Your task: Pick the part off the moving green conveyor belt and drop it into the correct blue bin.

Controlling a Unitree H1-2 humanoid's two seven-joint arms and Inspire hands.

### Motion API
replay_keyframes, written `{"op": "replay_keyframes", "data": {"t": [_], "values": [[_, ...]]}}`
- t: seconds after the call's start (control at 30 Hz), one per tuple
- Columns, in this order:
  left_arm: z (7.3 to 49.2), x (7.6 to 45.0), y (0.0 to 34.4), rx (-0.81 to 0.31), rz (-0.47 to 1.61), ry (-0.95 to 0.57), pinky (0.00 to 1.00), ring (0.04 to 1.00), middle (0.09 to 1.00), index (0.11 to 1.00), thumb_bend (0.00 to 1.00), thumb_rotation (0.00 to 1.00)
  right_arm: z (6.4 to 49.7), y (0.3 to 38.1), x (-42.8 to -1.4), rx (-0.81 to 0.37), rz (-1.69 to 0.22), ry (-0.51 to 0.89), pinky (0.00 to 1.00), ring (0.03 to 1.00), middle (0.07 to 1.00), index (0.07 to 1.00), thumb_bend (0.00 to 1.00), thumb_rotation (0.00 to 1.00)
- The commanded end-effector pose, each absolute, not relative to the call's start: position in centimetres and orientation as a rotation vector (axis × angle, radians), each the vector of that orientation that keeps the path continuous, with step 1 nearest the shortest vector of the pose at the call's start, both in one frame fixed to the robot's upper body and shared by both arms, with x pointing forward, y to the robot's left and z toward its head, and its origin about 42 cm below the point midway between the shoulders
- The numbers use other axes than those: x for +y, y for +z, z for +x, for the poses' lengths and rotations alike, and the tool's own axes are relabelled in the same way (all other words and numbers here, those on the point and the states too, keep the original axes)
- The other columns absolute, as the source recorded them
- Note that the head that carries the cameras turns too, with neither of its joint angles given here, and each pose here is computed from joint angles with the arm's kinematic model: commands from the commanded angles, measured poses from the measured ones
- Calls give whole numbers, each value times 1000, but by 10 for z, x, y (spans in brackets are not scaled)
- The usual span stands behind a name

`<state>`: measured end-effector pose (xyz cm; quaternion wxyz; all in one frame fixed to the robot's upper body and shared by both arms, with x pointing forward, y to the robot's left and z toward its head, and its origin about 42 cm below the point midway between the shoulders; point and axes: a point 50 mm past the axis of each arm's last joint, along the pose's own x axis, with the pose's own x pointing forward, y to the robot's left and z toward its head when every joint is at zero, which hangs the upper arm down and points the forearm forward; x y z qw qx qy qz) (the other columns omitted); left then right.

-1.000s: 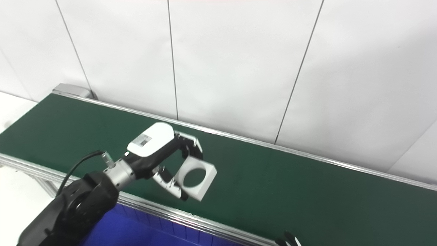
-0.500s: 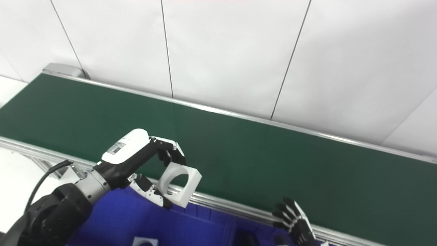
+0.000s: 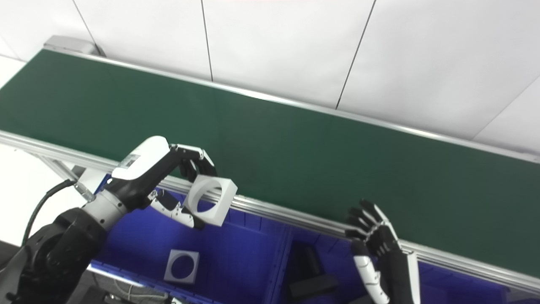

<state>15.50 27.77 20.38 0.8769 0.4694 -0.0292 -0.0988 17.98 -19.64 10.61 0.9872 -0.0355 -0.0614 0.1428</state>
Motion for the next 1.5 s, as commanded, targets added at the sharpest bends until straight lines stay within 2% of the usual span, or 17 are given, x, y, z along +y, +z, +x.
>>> {"op": "replay_keyframes", "data": {"t": [0.0, 0.23, 0.6, 0.7, 1.13, 1.47], "values": [[153, 279, 208, -77, 988, -180, 448, 441, 450, 505, 522, 0, 181, 118, -197, -163, -56, 284, 631, 733, 771, 842, 562, 673], [147, 281, 193, 11, 1004, -187, 477, 454, 450, 509, 521, 0, 180, 122, -201, -160, -54, 286, 631, 736, 772, 844, 537, 645], [138, 284, 148, 121, 1038, -211, 496, 437, 429, 512, 521, 0, 178, 126, -205, -156, -59, 279, 635, 737, 776, 848, 540, 660], [135, 284, 135, 155, 1042, -220, 517, 461, 450, 506, 522, 0, 179, 126, -205, -152, -58, 281, 634, 736, 776, 848, 553, 679], [132, 283, 94, 221, 1123, -242, 573, 500, 457, 507, 523, 0, 181, 127, -201, -151, -64, 280, 630, 732, 774, 845, 565, 693], [137, 288, 72, 255, 1165, -240, 544, 496, 451, 509, 522, 0, 179, 126, -199, -157, -58, 281, 624, 729, 770, 844, 557, 685]]}}
